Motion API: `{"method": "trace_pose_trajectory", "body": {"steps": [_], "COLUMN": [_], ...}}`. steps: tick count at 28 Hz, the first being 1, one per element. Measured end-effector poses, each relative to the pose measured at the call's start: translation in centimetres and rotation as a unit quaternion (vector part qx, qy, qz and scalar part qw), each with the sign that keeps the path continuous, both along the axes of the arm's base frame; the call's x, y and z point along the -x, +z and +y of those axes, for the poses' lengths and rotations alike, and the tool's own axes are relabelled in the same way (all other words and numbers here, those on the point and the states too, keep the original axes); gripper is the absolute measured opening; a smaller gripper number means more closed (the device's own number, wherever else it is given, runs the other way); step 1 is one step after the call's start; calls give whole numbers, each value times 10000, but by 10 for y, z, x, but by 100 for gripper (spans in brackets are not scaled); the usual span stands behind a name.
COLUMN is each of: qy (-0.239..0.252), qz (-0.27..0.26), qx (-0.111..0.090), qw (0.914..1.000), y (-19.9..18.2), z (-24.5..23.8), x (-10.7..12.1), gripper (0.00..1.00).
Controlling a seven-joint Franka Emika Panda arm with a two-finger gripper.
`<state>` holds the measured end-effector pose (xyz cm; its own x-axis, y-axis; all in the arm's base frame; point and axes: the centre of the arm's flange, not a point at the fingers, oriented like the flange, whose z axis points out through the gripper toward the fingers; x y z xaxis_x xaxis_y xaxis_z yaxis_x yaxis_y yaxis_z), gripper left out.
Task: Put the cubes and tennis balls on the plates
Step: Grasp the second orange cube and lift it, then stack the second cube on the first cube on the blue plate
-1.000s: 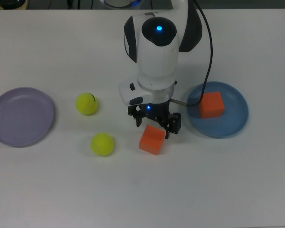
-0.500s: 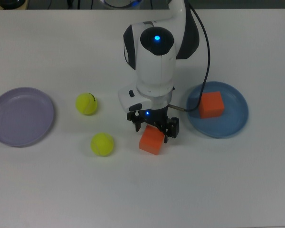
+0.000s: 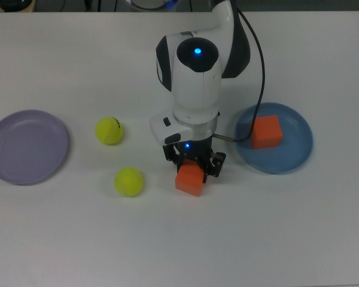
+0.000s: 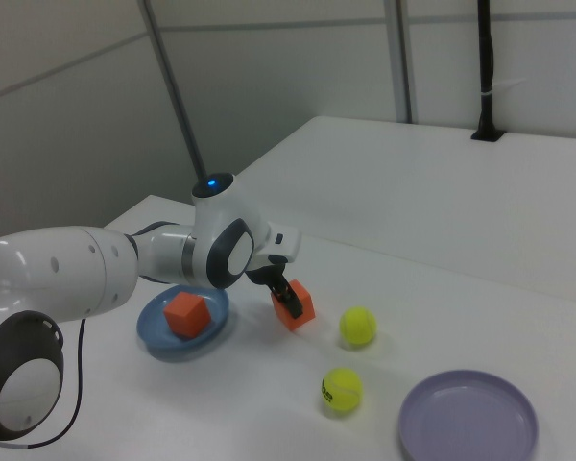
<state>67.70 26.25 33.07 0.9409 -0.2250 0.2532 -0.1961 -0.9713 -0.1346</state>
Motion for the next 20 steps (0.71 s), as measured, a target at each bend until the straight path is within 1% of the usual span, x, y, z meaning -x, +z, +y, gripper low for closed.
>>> {"method": "trace_pose_trajectory", "body": {"steps": [1, 3, 6, 9, 13, 16, 20], "qy": [42, 123, 259, 357, 565, 786, 1025], "qz": [-35, -121, -298, -381, -337, -258, -138], "qx": [-2, -12, -39, -60, -97, -135, -138], "qw": [10000, 9999, 9992, 9986, 9978, 9965, 9945], "y": [1, 5, 25, 52, 90, 112, 121], "z": [0, 1, 4, 10, 31, 55, 82], "x": [-1, -2, -4, 0, 19, 40, 66], "gripper": [64, 64, 64, 63, 63, 63, 63]}}
